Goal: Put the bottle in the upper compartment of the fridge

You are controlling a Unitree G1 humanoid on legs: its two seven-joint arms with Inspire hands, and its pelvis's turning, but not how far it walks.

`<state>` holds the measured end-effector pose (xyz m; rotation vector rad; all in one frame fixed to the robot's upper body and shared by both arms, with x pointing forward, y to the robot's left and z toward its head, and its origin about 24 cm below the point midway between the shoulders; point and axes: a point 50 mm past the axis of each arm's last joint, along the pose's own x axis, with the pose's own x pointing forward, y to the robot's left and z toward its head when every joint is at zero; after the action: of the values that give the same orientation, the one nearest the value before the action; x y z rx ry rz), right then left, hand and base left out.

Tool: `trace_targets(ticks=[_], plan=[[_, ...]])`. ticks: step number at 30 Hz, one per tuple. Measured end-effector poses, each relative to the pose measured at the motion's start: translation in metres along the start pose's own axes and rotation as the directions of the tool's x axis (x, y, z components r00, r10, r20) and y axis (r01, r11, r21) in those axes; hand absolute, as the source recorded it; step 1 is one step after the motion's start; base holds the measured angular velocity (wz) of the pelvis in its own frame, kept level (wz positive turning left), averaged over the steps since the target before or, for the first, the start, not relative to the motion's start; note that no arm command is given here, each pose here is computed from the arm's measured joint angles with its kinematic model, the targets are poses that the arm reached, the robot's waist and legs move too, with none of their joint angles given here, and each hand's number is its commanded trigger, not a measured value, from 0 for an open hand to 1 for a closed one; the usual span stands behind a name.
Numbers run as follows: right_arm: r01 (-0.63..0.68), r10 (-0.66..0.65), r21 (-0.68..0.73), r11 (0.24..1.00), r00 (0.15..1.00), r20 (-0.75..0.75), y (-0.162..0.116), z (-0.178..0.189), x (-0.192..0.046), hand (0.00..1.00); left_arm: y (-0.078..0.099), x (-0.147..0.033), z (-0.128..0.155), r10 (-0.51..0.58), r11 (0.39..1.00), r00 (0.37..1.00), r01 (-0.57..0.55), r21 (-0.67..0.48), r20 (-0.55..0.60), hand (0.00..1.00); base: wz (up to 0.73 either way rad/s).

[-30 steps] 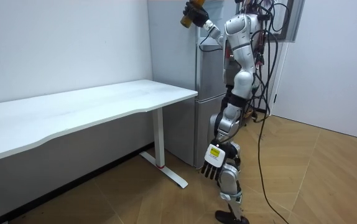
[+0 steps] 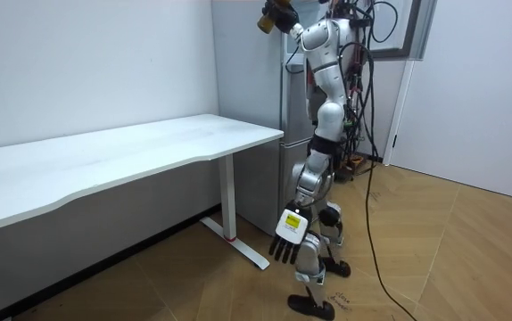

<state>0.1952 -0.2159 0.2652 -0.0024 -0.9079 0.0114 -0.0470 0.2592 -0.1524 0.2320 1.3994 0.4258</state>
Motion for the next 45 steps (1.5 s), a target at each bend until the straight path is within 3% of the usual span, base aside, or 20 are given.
trace_targets(ticks=[9,16,24,29,37,45], plan=[[0.054,-0.038,-0.066,0.996,0.976,0.213,-0.010,0.034,0.004,1.00,-0.007,0.000,0.005,-0.038,0.999,0.999,0.039,-0.016,0.034,0.00,-0.10],[0.177,-0.137,-0.110,0.978,0.944,0.301,-0.027,0.047,0.002,1.00,-0.005,-0.001,0.002,-0.036,0.999,0.999,0.037,-0.015,0.026,0.00,-0.23],[0.271,-0.227,-0.057,0.961,0.889,0.396,-0.042,0.062,-0.006,1.00,-0.005,-0.001,0.001,-0.043,0.999,0.999,0.044,-0.029,0.029,0.00,-0.06],[0.329,-0.289,-0.060,0.942,0.891,0.351,-0.052,0.054,-0.008,1.00,-0.004,-0.001,0.001,-0.041,0.999,0.999,0.042,-0.029,0.028,0.00,-0.07],[0.422,-0.409,-0.137,0.896,0.906,0.112,-0.075,0.014,-0.024,1.00,-0.001,0.002,0.008,-0.032,0.999,0.999,0.032,-0.013,0.039,0.00,-0.01],[0.396,-0.402,-0.133,0.908,0.916,-0.017,-0.072,-0.010,-0.025,1.00,-0.004,0.002,0.011,-0.047,0.999,0.998,0.046,0.011,0.050,0.00,0.04]])
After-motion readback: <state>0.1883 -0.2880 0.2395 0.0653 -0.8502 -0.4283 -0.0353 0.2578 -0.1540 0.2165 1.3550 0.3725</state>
